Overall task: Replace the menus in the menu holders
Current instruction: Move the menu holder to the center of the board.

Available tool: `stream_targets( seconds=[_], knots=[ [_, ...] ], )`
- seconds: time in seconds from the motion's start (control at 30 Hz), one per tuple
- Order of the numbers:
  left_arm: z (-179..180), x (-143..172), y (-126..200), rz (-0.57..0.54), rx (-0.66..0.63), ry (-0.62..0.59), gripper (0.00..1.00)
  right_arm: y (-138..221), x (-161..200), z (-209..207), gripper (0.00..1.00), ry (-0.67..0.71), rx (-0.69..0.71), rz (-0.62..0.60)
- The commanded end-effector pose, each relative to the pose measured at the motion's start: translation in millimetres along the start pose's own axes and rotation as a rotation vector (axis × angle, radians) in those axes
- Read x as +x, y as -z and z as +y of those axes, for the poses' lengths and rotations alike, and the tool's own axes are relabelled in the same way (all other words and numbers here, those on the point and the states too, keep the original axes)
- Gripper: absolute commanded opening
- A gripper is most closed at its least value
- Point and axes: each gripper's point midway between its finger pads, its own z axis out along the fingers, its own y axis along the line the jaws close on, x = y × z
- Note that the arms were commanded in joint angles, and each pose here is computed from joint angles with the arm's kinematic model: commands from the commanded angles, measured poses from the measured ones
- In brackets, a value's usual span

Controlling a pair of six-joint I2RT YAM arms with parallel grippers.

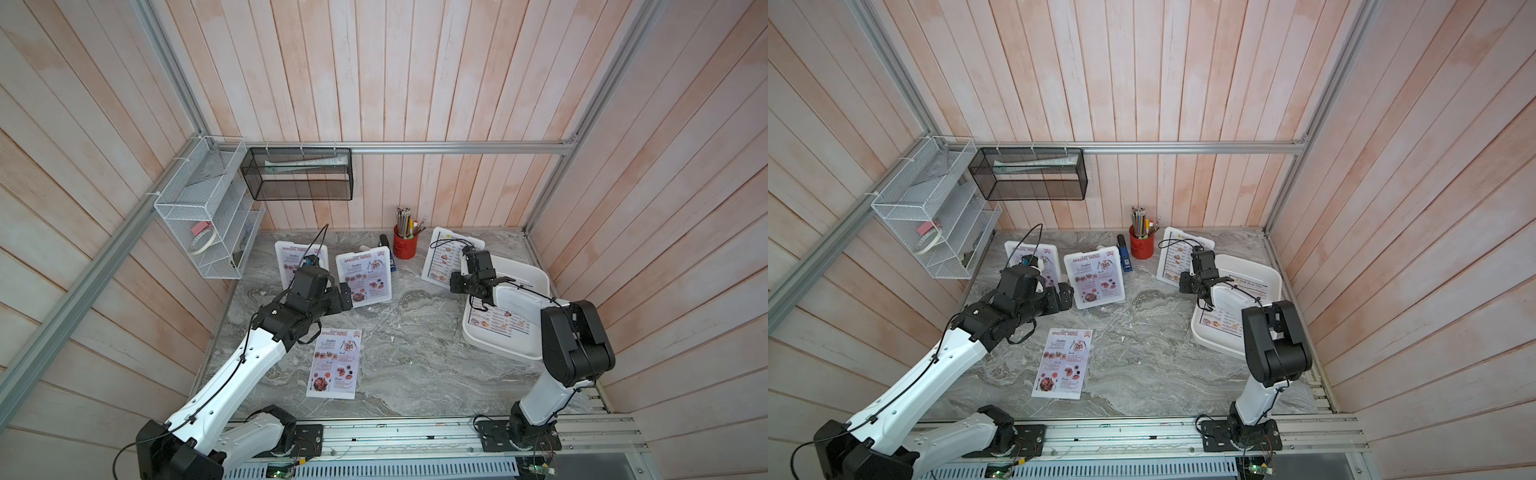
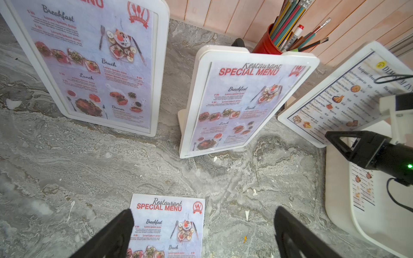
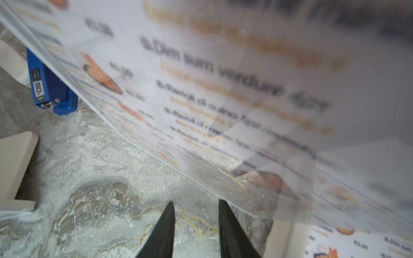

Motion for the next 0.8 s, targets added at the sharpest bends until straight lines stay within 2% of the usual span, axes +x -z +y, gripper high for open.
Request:
stream_targets(
  seconds=[0.0,0.4,0.6,0.77],
  knots=[
    [-9.5,-9.2,0.9,-0.016,0.027,-0.002,1.00,-7.5,-27.1,-1.5,0.39,0.056,0.012,-0.079],
    [-10.4,-9.4,-4.7,0.003,0.015,-0.020,1.00,-37.0,-62.2,-11.9,0.46,0.072,0.022,-0.158],
    [-6.6,-12.3,-1.4,-0.003,-0.009,-0.026,1.00,-39.8,-63.8,7.3,0.46,0.030,-0.091,-0.156],
    [-9.4,-8.8,-5.9,0.013,0.005,-0.023,1.00,-29.7,-60.5,24.1,0.43,-0.047,-0.184,-0.207]
  ],
)
